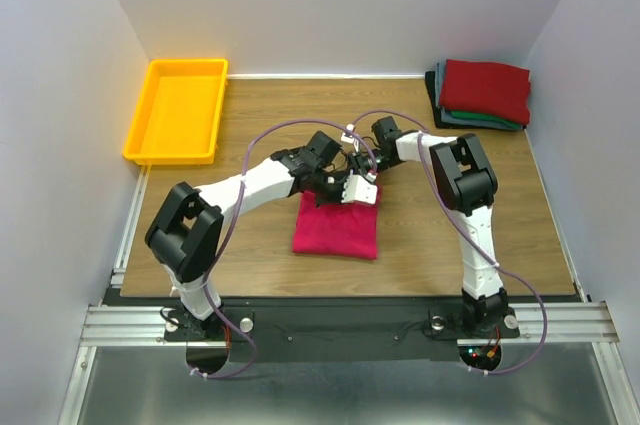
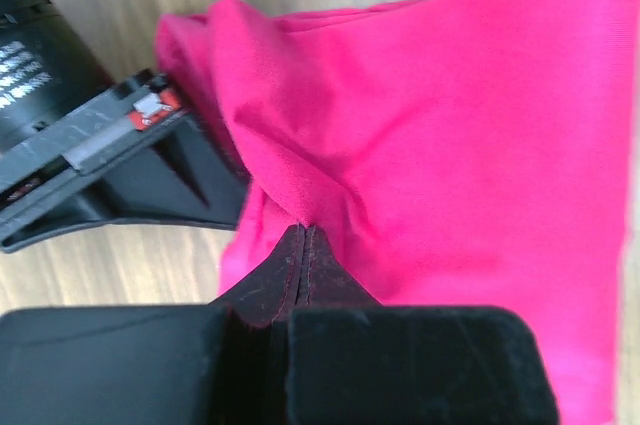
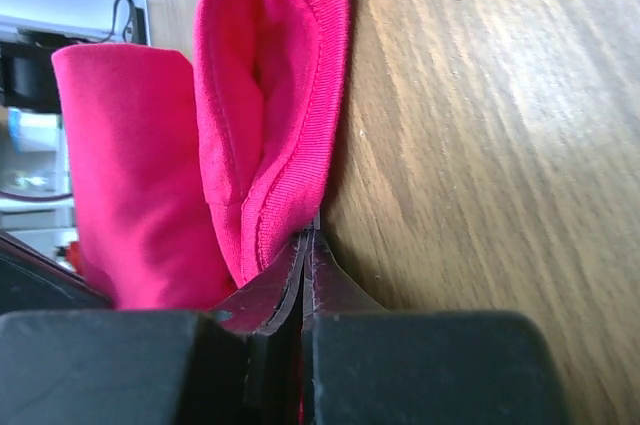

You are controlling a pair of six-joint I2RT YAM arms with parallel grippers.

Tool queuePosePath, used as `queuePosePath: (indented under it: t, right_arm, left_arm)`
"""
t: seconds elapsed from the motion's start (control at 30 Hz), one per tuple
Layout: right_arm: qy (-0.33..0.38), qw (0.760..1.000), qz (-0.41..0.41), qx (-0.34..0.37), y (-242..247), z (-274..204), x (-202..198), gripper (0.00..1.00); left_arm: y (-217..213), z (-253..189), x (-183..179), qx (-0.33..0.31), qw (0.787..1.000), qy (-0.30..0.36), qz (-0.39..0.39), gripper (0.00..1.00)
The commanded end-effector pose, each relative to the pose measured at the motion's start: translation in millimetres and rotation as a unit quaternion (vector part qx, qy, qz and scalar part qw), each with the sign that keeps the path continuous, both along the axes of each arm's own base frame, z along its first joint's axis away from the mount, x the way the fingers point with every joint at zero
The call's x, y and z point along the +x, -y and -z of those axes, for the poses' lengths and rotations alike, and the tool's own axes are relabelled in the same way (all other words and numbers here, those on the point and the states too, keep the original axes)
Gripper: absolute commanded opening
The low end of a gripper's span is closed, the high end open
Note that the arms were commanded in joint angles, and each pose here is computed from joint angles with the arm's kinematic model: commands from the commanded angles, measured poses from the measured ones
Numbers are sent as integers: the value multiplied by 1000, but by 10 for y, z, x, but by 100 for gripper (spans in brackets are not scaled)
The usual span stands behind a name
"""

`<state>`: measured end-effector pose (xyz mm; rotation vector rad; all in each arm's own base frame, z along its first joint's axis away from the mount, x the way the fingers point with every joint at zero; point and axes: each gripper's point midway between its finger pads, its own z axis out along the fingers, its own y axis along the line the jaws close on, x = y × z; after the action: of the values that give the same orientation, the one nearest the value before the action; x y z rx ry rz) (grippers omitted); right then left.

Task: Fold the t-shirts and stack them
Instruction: Fold the tshirt

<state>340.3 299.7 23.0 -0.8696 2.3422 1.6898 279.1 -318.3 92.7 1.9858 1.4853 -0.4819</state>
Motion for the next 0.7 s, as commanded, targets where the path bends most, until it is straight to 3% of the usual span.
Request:
queuePosePath:
  t: [0.0,0.3,0.67]
  right_arm:
    - [-83,996,-19,-29,88,261,-497,3]
    - [-84,996,-25,-22,89,240,-551,2]
    - [-48,998,-21,-36,94,163,-408,3]
  left_arm:
    - [28,-332,-144,-37,999,2,0,0]
    - [126,-836,146,-79,992,97,-12,0]
    - [72,-288,618,-55,990,126,-42,0]
